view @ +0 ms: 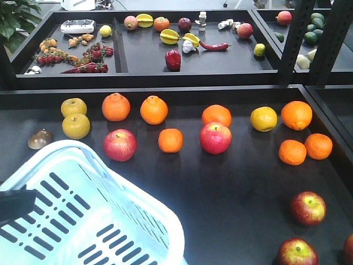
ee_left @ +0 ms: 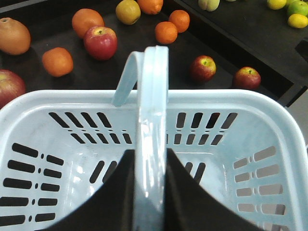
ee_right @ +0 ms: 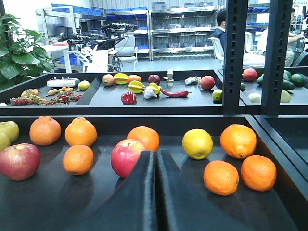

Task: Pick three apples into basket with both arms
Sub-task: 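Drive the base alongside the fruit table and stop facing the apples, then swing the left gripper over the table and lower the basket onto it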

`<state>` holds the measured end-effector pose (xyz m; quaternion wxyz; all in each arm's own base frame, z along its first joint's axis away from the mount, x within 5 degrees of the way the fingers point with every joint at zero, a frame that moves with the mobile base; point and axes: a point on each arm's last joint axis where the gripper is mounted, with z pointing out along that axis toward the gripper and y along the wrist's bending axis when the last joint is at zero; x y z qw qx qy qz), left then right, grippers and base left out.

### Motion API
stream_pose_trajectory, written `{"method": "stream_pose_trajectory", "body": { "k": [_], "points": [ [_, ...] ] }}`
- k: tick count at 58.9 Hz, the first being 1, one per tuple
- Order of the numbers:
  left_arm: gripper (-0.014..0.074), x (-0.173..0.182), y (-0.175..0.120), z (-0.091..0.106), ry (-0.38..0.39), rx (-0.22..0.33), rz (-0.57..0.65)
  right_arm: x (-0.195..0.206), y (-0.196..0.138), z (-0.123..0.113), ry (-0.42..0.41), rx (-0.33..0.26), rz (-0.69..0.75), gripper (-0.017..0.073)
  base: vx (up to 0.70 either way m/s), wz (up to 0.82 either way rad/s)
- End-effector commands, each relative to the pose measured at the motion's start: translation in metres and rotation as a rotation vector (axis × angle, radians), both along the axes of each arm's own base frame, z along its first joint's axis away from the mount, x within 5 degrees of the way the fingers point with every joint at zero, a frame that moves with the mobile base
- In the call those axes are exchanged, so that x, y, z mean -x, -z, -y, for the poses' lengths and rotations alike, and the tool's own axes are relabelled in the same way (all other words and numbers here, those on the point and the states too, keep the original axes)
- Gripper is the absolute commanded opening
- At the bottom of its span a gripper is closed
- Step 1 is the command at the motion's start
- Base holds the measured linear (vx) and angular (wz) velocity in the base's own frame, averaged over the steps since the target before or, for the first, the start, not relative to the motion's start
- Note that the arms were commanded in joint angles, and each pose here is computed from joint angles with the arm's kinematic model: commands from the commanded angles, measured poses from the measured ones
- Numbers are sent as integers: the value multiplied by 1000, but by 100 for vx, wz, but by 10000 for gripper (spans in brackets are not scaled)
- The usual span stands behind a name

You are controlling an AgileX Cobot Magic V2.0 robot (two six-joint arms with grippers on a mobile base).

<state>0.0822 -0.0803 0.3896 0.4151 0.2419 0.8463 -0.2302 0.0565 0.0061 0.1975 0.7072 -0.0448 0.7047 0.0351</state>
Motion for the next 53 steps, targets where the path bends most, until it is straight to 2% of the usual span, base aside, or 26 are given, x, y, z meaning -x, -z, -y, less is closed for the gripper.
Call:
{"method": "stream_pose_trajectory", "body": {
  "k": [1, 13, 21, 28, 38, 41, 49, 53],
  "points": [
    [-6, -2, -16, 3, -6, 103, 87, 1, -4, 0, -3, 7, 75, -5, 0, 0],
    [-6, -11, -21, 10, -9, 154, 138, 1, -4, 0, -3, 7, 75, -5, 0, 0],
    [-6, -27, -21, 25, -7, 175, 178, 1, -4, 0, -3, 7, 75, -5, 0, 0],
    [-6, -49, -12, 46, 28, 111, 206, 1, -4, 0, -3, 7, 75, -5, 0, 0],
    [-6, -81, -3, 82, 142, -6, 218, 1, -4, 0, -3, 7, 75, -5, 0, 0],
    [-6, -90, -9, 94, 184, -19, 243, 1, -4, 0, -3, 7, 75, -5, 0, 0],
    [-6, -118, -16, 125, 299, -97, 337, 1, -4, 0, -3, 7, 75, -5, 0, 0],
    [-6, -131, -20, 140, 336, -108, 361, 1, -4, 0, -3, 7, 75, -5, 0, 0]
  ]
}}
